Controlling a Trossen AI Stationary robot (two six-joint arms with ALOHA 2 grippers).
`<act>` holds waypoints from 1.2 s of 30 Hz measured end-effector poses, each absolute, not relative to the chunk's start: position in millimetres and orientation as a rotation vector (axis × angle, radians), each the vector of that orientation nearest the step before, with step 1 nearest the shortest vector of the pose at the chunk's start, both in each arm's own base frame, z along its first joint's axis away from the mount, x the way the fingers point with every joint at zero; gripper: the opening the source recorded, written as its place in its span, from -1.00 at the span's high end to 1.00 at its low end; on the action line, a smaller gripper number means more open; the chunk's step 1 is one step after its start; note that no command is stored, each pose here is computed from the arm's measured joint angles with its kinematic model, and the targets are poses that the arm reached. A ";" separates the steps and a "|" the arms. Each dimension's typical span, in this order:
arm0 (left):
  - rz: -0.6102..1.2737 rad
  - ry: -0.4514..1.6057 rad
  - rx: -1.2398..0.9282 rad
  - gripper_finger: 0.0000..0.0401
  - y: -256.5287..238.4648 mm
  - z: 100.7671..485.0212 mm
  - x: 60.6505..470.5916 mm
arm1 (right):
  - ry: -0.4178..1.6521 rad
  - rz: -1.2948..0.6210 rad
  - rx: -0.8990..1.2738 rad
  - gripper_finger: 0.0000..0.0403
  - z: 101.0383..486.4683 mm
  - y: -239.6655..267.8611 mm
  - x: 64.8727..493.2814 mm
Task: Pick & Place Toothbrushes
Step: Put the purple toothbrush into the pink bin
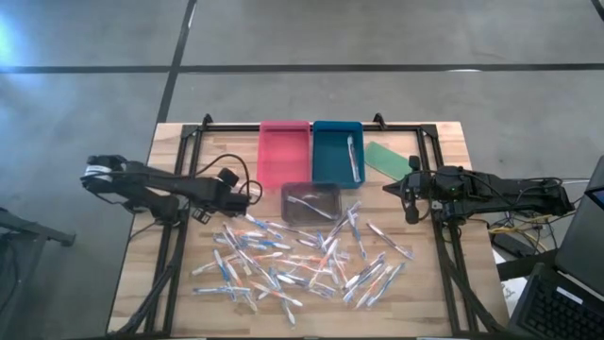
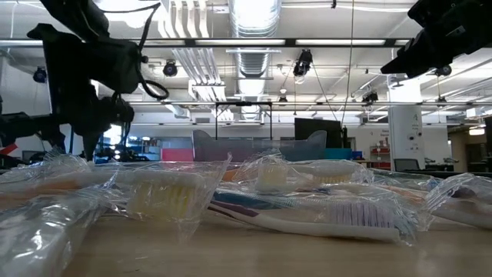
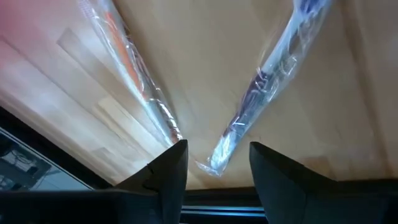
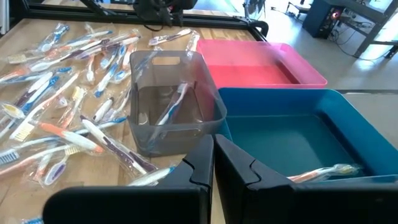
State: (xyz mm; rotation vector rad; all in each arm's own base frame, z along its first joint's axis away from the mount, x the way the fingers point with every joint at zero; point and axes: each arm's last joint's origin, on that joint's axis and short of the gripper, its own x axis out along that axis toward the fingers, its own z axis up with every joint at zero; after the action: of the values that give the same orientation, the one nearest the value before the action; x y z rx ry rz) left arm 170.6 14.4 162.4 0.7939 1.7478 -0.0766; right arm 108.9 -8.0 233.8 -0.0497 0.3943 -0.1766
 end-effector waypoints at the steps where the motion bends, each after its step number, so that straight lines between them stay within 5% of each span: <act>1: -0.081 1.753 0.791 0.12 14.8 161.1 171.3 | 0.394 -0.176 -0.050 0.96 233.8 -7.9 108.9; 21: -0.185 1.934 0.713 0.14 24.3 124.0 183.3 | 0.394 -0.176 -0.050 0.96 233.8 -7.9 108.9; 36: -0.241 1.978 0.745 0.68 26.6 116.5 184.1 | 0.394 -0.176 -0.050 0.96 233.8 -7.9 108.9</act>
State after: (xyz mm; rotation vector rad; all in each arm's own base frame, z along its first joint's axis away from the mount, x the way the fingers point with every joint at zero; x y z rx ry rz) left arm 184.1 26.6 116.5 0.7451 1.9781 -0.2415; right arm 108.9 -7.9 233.8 -0.0497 0.3943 -0.1759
